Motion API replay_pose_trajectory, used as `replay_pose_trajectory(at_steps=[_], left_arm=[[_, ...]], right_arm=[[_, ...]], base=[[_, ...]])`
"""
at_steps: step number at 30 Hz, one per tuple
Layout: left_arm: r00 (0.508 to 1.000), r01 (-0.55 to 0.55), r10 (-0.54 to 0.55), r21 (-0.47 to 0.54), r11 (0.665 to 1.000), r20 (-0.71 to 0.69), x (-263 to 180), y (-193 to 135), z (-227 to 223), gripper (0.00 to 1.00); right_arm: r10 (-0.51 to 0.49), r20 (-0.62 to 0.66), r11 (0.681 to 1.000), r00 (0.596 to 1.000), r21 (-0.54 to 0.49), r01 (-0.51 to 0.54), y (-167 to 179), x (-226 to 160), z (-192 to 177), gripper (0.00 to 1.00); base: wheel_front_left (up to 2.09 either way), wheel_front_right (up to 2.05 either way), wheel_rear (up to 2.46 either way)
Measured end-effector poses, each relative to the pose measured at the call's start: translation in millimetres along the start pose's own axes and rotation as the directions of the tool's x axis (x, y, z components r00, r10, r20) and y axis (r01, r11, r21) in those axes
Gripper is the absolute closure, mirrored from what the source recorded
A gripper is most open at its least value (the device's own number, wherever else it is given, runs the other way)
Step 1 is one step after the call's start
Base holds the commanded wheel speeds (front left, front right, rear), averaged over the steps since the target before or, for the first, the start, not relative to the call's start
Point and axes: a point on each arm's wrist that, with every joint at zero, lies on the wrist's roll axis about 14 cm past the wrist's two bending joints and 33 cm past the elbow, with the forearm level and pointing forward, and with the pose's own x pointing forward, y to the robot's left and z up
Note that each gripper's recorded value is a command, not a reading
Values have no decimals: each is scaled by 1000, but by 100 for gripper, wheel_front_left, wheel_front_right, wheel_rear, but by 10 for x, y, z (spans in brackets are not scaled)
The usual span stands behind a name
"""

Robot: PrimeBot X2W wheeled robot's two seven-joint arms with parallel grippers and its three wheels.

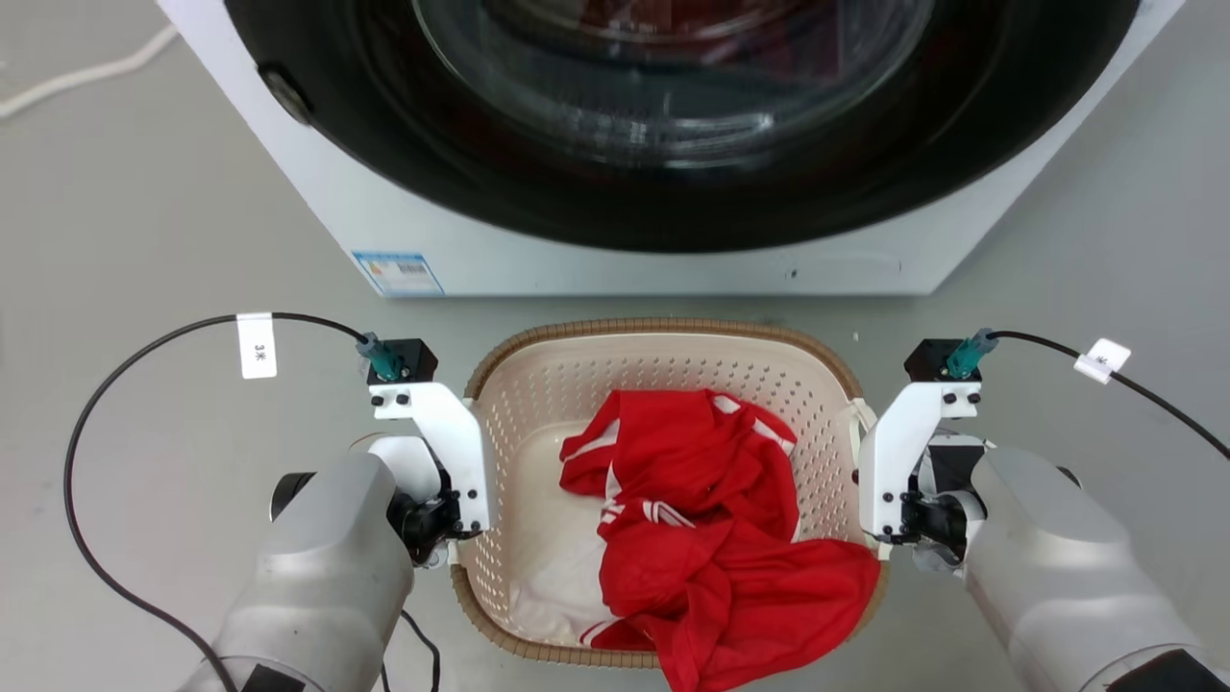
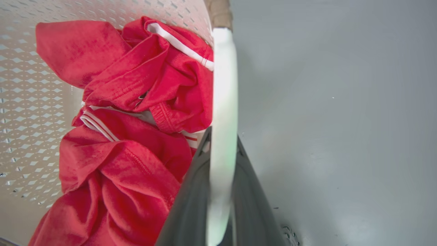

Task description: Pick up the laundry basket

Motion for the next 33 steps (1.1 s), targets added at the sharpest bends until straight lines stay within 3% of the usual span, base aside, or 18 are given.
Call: replay_pose_trajectory(at_steps=[8,15,33], left_arm=[[998,-4,2,27,1000,70,-440,-78,153,100],[997,-7,3,43,999,76,-682,-129,55,100],[999,-5,4,27,1000,45,-896,-138,-350,100]], right_arm=[[16,58,1000,998,-9,-16,140,-393,148,100],[25,54,1000,998,5,-25,200,-616,46,100],[36,41,999,999,21,-37,281,-798,-286,100]], base=[[0,0,0],[0,0,0],[0,0,0]])
